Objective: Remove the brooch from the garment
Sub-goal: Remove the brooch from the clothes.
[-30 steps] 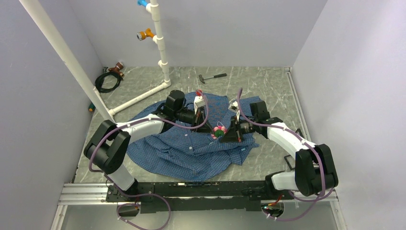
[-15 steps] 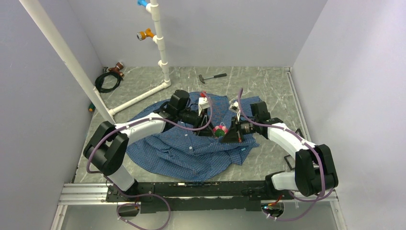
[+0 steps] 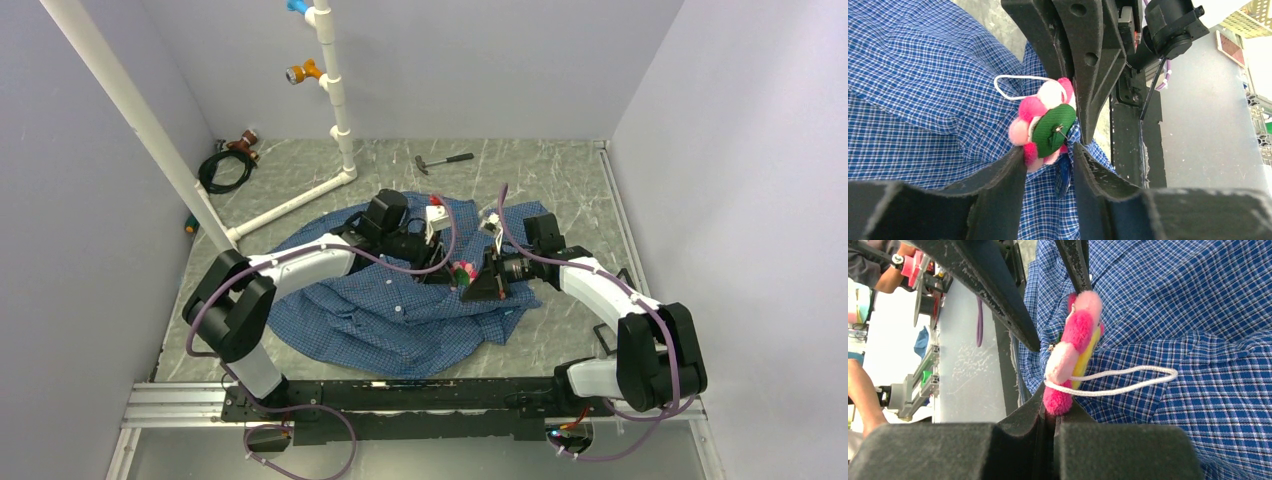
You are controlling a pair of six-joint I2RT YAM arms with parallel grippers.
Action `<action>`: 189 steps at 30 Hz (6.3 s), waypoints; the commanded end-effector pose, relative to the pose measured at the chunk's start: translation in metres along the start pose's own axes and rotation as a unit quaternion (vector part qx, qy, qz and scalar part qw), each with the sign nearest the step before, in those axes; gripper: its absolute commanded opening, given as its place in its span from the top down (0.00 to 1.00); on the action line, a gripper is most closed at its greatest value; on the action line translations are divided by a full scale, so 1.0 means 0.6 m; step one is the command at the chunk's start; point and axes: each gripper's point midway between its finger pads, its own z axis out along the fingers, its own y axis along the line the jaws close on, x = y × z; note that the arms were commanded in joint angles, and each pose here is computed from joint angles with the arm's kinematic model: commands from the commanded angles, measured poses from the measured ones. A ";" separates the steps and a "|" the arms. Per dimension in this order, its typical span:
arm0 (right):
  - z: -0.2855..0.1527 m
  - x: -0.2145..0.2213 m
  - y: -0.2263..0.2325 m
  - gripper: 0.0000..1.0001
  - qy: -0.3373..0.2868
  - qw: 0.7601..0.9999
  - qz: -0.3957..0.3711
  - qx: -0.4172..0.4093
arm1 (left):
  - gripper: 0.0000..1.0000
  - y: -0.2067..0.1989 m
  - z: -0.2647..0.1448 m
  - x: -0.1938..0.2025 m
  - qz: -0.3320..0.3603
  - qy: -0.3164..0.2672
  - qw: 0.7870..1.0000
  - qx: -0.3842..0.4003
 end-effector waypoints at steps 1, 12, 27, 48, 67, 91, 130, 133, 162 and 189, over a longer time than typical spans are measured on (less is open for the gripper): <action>-0.003 -0.040 0.023 1.00 -0.023 0.997 -0.065 -0.023 | 0.53 -0.047 0.023 -0.011 0.028 0.008 0.998 0.051; -0.007 -0.025 0.029 1.00 -0.011 0.997 -0.077 -0.026 | 0.34 -0.039 -0.014 -0.017 0.029 -0.028 0.997 0.065; -0.006 -0.029 0.038 1.00 -0.016 0.996 -0.075 -0.046 | 0.39 -0.057 -0.007 -0.030 0.035 -0.046 0.994 0.095; -0.013 -0.007 0.013 0.58 -0.003 0.998 -0.059 -0.013 | 1.00 -0.064 -0.031 -0.052 -0.001 -0.082 0.991 0.111; -0.022 -0.014 0.022 0.51 -0.007 0.997 -0.069 -0.018 | 1.00 -0.069 -0.044 -0.068 -0.008 -0.102 0.988 0.118; -0.014 -0.062 -0.017 0.48 -0.060 0.994 -0.072 0.049 | 1.00 -0.038 -0.025 -0.067 -0.132 -0.118 0.975 0.136; -0.016 -0.069 0.008 1.00 -0.063 0.998 -0.027 0.008 | 0.80 -0.046 0.019 -0.006 -0.081 -0.027 0.994 0.069; -0.016 -0.068 0.007 1.00 -0.064 0.998 -0.025 0.009 | 0.76 -0.041 0.021 -0.002 -0.085 -0.023 0.994 0.065; -0.029 -0.045 0.029 0.53 -0.035 0.993 -0.108 -0.029 | 1.00 -0.062 0.003 -0.016 -0.070 -0.027 0.988 0.137; -0.022 -0.053 0.036 0.60 -0.039 0.992 -0.108 -0.045 | 1.00 -0.065 0.008 -0.020 -0.082 -0.029 0.985 0.146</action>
